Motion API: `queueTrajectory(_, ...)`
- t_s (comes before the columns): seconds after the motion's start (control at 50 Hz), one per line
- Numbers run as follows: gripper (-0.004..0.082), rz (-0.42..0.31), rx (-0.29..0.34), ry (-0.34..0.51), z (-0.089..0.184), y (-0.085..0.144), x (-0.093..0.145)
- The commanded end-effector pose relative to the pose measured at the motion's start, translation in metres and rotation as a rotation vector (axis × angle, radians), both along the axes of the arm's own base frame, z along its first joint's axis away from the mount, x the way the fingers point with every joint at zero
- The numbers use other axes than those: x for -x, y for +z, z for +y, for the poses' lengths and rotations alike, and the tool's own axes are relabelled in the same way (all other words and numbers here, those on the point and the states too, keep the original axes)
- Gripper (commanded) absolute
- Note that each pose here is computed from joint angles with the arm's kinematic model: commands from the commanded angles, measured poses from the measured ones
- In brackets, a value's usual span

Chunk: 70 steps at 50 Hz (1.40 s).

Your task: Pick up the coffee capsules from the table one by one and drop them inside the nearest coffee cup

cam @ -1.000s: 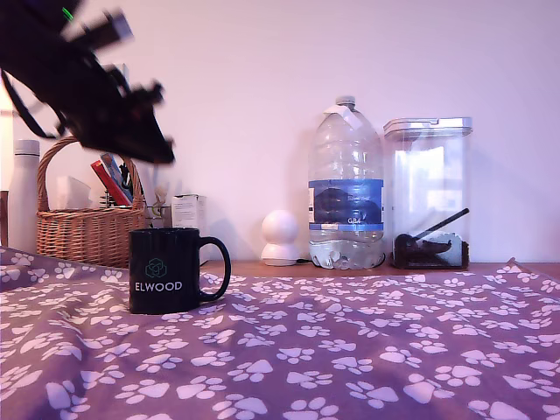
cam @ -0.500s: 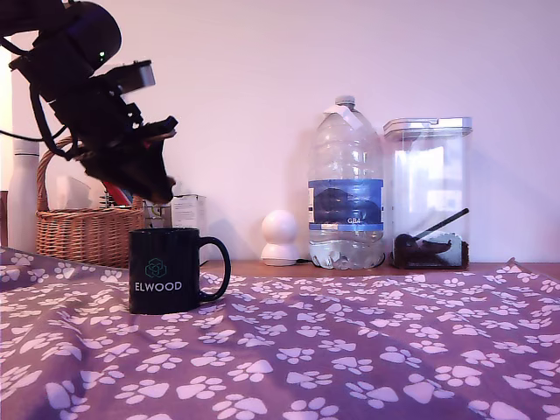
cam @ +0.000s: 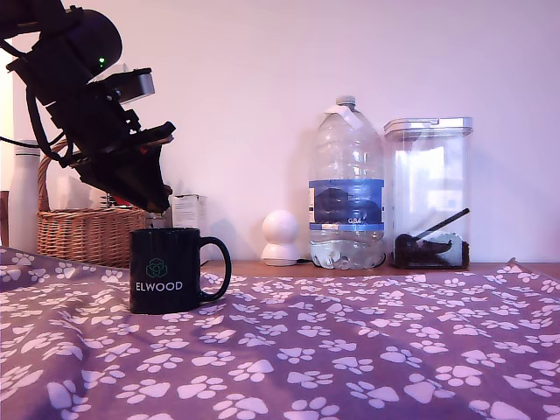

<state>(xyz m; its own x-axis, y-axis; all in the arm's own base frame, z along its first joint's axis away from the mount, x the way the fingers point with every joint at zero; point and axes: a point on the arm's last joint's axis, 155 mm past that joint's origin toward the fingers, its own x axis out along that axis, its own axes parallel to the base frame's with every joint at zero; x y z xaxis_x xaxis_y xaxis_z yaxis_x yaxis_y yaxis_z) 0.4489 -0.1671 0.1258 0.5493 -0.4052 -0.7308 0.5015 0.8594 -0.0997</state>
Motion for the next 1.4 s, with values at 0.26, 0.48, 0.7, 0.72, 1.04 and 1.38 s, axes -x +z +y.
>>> queueTrajectory(0.26,0.0638,0.031,-0.006,-0.001,-0.001,-0.013,0.002)
queueTrajectory(0.48,0.0636,0.029,-0.013,-0.009,-0.001,-0.013,0.002)
queueTrajectory(0.7,0.0501,0.031,-0.015,-0.010,-0.001,-0.014,0.003)
queueTrajectory(0.72,0.0466,0.030,-0.014,-0.009,-0.001,-0.013,0.003)
queueTrajectory(1.04,-0.0021,-0.031,0.003,-0.009,-0.003,0.003,-0.005)
queueTrajectory(1.38,-0.0021,-0.216,0.073,-0.039,-0.012,0.062,-0.011)
